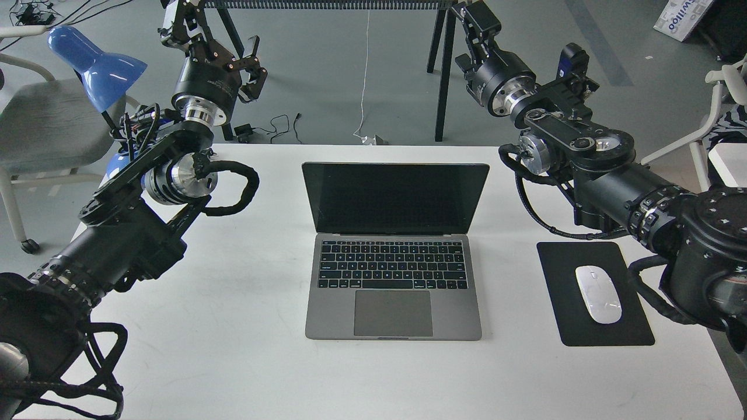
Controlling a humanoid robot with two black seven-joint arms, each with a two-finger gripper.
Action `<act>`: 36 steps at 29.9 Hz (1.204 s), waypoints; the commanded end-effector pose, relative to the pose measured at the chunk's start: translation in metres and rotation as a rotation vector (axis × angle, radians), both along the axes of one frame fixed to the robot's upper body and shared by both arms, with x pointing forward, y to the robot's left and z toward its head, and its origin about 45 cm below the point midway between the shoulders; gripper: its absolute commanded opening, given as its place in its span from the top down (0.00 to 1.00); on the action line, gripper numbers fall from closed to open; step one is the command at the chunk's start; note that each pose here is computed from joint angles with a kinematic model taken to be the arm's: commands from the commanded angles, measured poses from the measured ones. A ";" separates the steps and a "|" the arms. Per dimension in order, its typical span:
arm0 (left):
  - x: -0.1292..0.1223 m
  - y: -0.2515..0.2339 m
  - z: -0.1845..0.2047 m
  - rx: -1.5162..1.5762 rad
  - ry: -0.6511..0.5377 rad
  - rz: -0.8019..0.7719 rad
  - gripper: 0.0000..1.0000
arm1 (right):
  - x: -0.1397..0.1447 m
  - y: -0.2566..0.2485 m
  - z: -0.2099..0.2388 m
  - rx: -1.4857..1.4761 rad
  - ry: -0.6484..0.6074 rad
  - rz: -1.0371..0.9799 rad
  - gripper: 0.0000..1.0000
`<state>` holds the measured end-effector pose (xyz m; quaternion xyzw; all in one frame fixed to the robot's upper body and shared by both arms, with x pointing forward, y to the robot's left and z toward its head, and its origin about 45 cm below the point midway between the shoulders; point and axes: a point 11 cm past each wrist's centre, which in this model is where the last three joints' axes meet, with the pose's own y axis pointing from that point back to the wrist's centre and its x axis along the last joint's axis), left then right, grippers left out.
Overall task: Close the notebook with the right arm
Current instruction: 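Swing the right gripper over the laptop toward the top of its screen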
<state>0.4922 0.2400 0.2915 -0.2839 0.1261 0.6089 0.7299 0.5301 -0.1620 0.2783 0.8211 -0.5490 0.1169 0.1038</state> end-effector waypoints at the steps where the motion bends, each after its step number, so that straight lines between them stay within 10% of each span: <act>1: 0.000 0.000 0.000 0.000 0.000 0.000 0.00 | -0.001 0.002 -0.003 -0.055 0.005 0.018 0.00; 36: 0.000 0.000 0.000 0.000 0.001 0.001 0.00 | -0.060 0.046 -0.071 -0.274 0.218 0.406 0.00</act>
